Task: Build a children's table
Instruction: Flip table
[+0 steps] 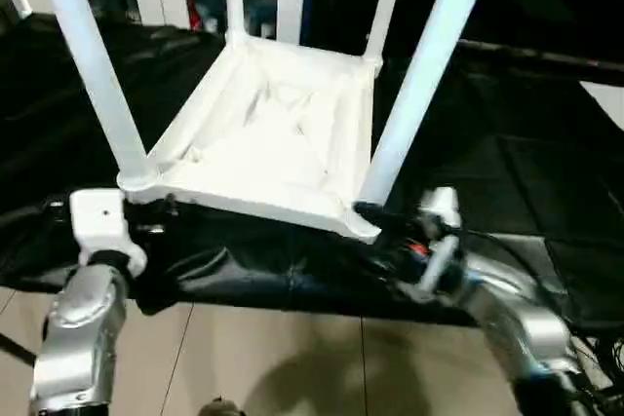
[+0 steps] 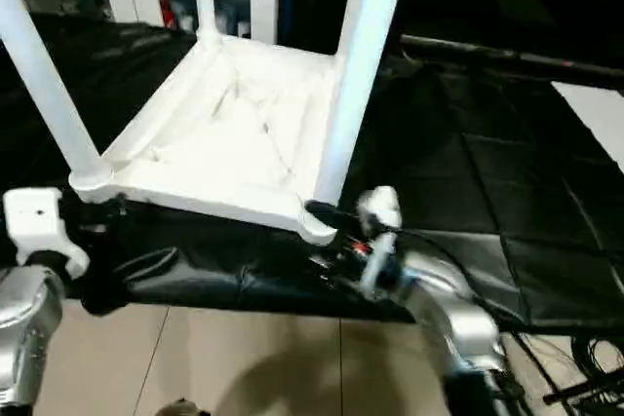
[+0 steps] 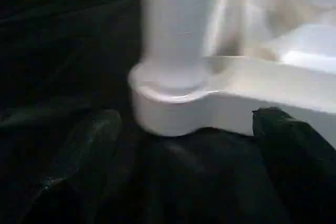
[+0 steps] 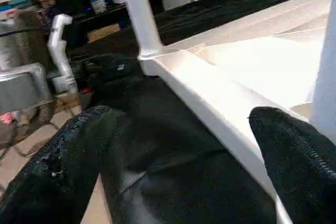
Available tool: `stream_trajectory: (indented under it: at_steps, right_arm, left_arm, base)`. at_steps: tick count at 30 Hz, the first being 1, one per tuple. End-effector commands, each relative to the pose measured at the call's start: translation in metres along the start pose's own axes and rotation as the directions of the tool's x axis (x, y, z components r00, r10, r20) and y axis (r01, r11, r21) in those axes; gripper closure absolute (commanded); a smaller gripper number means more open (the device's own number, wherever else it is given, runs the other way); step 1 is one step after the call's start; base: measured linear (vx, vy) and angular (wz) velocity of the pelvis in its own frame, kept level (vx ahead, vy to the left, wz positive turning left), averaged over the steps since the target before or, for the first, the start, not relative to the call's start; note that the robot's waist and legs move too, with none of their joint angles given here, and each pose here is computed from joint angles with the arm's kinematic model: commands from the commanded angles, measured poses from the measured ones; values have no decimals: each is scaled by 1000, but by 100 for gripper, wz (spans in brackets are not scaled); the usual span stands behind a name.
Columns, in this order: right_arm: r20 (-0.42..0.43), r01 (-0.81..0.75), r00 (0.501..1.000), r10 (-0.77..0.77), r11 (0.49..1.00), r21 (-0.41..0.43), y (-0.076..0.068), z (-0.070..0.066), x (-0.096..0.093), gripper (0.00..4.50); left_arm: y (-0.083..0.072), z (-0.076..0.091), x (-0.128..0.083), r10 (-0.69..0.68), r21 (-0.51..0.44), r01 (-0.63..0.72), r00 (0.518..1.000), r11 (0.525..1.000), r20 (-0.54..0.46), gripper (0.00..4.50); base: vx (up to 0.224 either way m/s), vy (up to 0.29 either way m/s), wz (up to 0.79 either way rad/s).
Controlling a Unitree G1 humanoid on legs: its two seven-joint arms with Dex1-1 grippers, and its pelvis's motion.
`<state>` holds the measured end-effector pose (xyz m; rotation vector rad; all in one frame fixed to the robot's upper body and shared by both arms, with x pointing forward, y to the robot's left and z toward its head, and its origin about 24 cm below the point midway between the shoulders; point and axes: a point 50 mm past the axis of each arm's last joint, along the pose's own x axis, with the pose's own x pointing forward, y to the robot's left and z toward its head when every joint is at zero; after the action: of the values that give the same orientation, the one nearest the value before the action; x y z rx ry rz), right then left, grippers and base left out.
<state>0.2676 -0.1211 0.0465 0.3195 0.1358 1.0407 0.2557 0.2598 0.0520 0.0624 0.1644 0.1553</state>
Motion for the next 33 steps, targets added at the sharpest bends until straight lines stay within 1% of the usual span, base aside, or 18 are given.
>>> stream_trajectory:
  at_steps: [1,3,4,7,8,9,12,14,15,16,18,19,22,25,26,27,30,33]
  right_arm:
    - [35,88,996,-87,996,-30,-11,7,1,0]
    - [69,155,986,-153,987,-34,-18,11,-2,0]
    - [88,206,975,-202,978,-35,-23,12,-6,0]
    - [105,259,961,-254,965,-38,-29,13,-11,0]
    - [123,303,947,-298,953,-23,-35,14,-20,0]
    - [127,317,942,-312,948,-22,-36,14,-23,0]
    - [133,339,933,-333,941,-21,-37,13,-31,0]
    - [121,348,932,-343,937,-29,-36,10,-38,0]
    - [121,348,932,-343,937,-29,-36,10,-38,0]
    - [113,365,927,-359,930,-36,-36,7,-43,0]
    - [112,372,924,-366,928,-39,-36,6,-44,0]
    - [113,376,922,-370,926,-39,-35,6,-45,0]
    - [108,373,924,-367,927,-45,-34,5,-44,0]
    - [93,358,931,-352,932,-58,-33,4,-42,0]
    - [94,353,933,-347,934,-57,-32,4,-42,0]
    - [89,324,944,-318,944,-56,-29,4,-38,0]
    - [79,290,955,-285,955,-57,-26,4,-32,0]
    - [76,267,962,-262,962,-61,-24,4,-26,0]
  left_arm:
    - [0,9,7,4,-10,-3,999,1000,33,8]
    - [-2,15,12,-13,-9,14,999,1000,51,8]
    - [-4,17,16,-21,-5,21,998,1000,53,8]
    - [-5,18,20,-26,-1,26,998,1000,53,8]
    - [-9,20,25,-50,3,50,997,999,58,8]
    - [-11,21,27,-67,-6,67,996,998,60,8]
    - [-18,23,32,-107,-23,108,992,994,64,8]
    - [-28,25,38,-163,-46,166,984,985,72,8]
    - [-28,25,38,-163,-46,166,984,985,72,8]
    - [-42,27,41,-238,-83,245,968,966,83,8]
    - [-48,28,42,-274,-103,283,957,954,91,8]
    - [-55,27,42,-317,-113,327,944,938,93,8]
    - [-63,25,42,-370,-101,379,924,920,95,8]
    - [-64,23,43,-379,-73,385,921,920,83,8]
    - [-63,21,44,-365,-57,369,928,928,75,8]
    - [-54,20,52,-287,-21,289,956,957,62,8]
    - [-46,22,60,-222,-7,223,973,975,60,8]
    - [-43,26,65,-205,-30,208,976,978,73,8]
  base:
    - [0,0,0]
    - [0,0,0]
    - [0,0,0]
    - [0,0,0]
    - [0,0,0]
    - [0,0,0]
    - [0,0,0]
    - [0,0,0]
    - [0,0,0]
    - [0,0,0]
    - [0,0,0]
    - [0,0,0]
    - [0,0,0]
    - [0,0,0]
    - [0,0,0]
    - [0,0,0]
    - [0,0,0]
    - [0,0,0]
